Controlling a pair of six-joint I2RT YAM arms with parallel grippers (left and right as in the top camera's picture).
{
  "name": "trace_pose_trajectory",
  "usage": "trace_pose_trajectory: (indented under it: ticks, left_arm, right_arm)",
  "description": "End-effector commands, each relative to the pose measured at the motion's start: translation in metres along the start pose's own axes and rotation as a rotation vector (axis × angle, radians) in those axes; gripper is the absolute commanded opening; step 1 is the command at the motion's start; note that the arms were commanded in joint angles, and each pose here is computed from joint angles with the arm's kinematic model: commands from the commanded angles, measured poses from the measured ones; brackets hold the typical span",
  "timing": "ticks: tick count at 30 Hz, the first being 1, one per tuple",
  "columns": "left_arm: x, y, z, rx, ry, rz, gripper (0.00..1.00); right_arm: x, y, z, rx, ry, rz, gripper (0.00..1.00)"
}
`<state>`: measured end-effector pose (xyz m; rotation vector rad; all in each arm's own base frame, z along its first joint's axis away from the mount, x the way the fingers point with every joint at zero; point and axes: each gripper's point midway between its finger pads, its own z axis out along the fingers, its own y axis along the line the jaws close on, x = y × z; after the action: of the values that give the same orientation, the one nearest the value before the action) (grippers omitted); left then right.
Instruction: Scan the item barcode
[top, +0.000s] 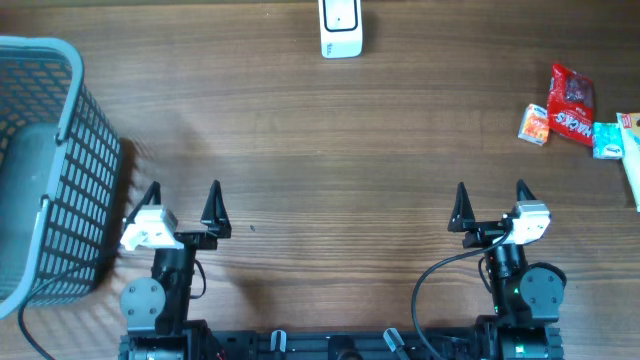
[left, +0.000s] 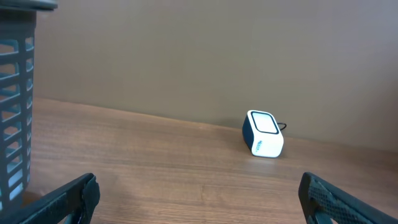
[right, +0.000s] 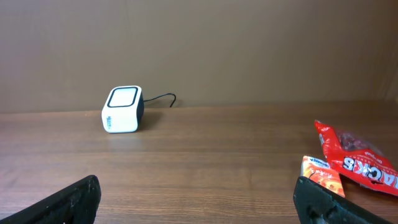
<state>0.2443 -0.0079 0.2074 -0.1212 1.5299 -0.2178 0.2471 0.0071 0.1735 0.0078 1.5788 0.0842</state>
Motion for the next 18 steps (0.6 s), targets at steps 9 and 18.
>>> trace_pose_trajectory:
  ticks: [9,18]
  left_arm:
    - [0.017,-0.005,0.001,0.056,-0.019,0.029,1.0]
    - [0.049,0.005,0.0,0.015,0.111,0.024,1.0]
  right_arm:
    - [-0.002,-0.003,-0.001,0.018,-0.011,-0.004,1.0]
    - [-0.002,-0.003,-0.001,0.018,-0.011,-0.004,1.0]
